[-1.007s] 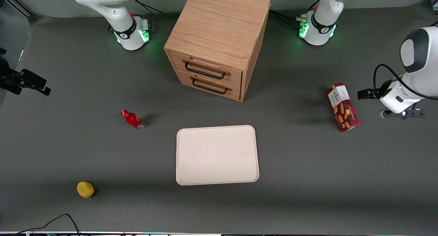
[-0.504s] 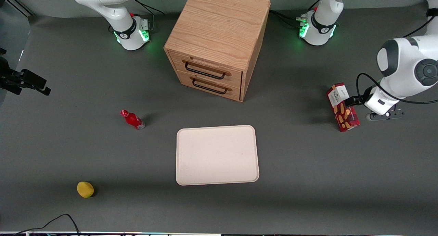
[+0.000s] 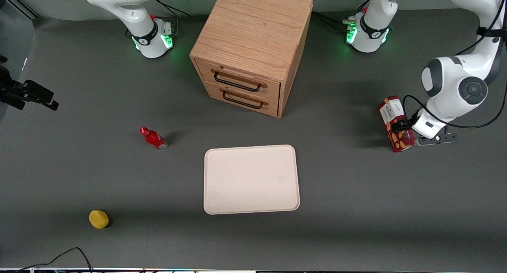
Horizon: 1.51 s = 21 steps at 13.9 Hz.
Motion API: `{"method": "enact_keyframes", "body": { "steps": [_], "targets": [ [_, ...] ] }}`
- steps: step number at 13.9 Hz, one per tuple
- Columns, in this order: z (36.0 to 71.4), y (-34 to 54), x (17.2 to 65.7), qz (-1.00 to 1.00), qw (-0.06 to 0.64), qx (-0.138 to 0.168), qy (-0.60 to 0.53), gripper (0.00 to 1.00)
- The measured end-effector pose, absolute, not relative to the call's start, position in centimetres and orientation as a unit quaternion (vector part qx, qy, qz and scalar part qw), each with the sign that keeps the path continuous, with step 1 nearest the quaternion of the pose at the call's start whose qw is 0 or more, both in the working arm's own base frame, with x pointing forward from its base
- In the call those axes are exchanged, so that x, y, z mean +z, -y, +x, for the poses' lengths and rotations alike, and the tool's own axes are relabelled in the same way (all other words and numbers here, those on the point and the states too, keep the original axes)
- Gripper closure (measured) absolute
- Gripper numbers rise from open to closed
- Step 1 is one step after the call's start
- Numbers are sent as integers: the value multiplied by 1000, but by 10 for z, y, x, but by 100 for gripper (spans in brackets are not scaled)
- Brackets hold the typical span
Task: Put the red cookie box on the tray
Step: 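Close the left gripper on the shortbread box and lift it upright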
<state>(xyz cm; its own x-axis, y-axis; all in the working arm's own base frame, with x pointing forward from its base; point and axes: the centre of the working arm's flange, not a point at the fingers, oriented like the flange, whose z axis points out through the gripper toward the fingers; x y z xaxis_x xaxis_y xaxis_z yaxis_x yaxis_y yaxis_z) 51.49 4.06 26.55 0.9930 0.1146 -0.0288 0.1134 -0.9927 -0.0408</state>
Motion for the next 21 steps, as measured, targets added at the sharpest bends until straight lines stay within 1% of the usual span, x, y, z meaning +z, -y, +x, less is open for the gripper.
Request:
{"method": "enact_keyframes", "body": {
  "steps": [3,4,5,6,7,8,10,12,13,14,15,16,17,18,21],
  "targets": [
    [517,-41,246,-998,20,2,60,0],
    [515,-42,239,-998,21,-4,60,3],
    [511,-41,232,-998,21,-8,61,3],
    [506,-41,225,-998,21,-7,61,11],
    [501,-41,221,-998,20,-4,62,24],
    [498,-41,217,-998,20,-1,62,29],
    [492,-41,214,-998,19,4,64,30],
    [490,-40,214,-998,16,5,68,39],
    [490,-40,214,-997,15,4,70,40],
    [490,-40,215,-997,15,4,70,48],
    [489,-40,216,-997,14,3,70,49],
    [490,-40,218,-997,14,2,71,52],
    [490,-40,219,-997,13,1,71,64],
    [489,-39,222,-997,13,0,70,71],
    [486,-37,231,-997,10,14,75,73]
  ]
}}
